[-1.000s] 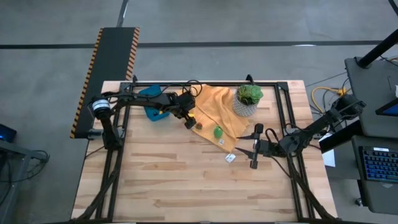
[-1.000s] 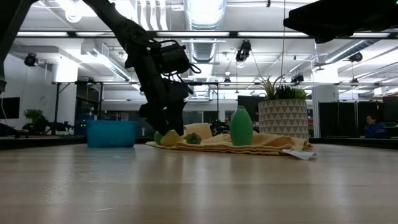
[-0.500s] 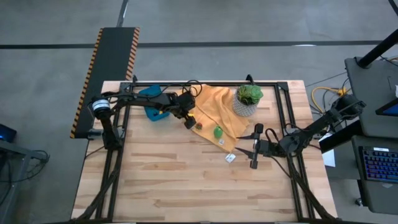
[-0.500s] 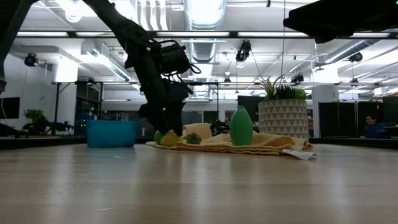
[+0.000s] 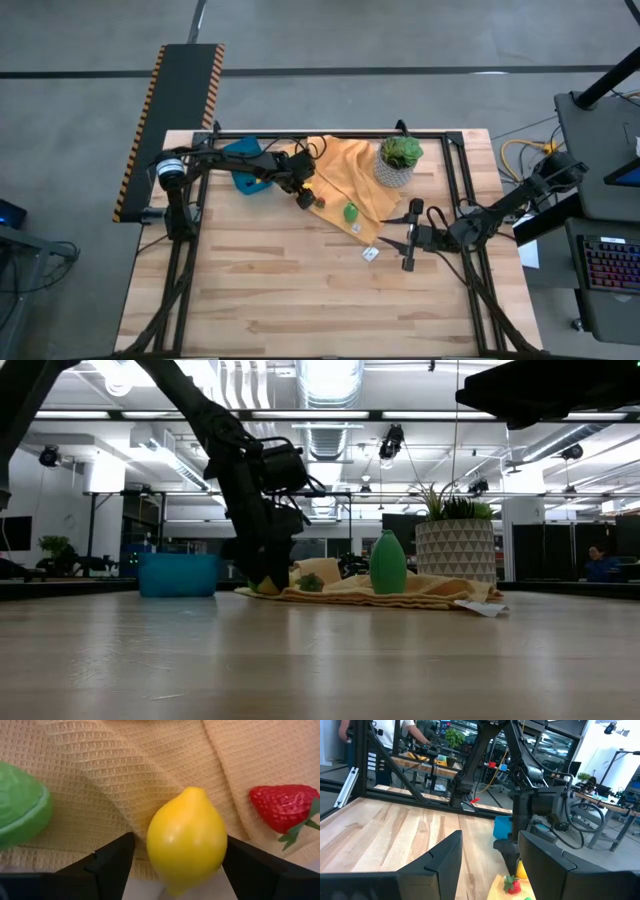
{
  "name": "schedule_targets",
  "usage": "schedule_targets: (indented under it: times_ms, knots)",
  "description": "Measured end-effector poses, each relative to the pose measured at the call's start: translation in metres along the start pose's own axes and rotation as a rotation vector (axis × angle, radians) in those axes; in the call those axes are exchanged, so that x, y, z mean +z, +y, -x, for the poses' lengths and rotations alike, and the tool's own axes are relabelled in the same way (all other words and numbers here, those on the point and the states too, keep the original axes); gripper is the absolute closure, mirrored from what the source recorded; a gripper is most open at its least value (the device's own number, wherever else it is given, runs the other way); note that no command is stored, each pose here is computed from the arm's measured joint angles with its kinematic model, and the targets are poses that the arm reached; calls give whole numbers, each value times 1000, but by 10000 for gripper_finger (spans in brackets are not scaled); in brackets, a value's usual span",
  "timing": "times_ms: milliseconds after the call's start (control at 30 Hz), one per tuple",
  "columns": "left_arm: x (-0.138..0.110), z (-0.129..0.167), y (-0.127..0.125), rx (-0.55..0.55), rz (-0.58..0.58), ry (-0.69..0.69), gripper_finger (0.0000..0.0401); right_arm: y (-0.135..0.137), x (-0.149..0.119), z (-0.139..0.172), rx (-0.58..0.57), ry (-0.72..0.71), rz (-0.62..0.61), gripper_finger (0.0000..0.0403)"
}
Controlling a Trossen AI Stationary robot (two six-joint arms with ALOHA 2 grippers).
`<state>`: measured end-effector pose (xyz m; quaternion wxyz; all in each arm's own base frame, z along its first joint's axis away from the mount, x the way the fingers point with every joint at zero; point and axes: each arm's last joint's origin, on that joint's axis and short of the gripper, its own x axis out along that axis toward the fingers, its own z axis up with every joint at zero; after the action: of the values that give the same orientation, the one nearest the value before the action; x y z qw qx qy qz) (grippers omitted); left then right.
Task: Pick and placing Produce into tupperware
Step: Put the lemon into the blue bin
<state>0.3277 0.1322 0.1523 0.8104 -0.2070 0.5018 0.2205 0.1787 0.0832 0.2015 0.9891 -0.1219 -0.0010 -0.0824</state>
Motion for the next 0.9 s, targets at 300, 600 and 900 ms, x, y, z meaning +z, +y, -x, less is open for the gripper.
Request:
schedule_targets:
  times_ms: [300,600,900]
  knots:
    - [1,6,0,-4,-2,-10,130,0,0,0,-15,4,0,216]
    - [2,6,0,10,-19,-17,154,0,0,0,-15,4,0,216]
    - [2,6,0,12,-20,-19,223,0,0,0,-15,4,0,216]
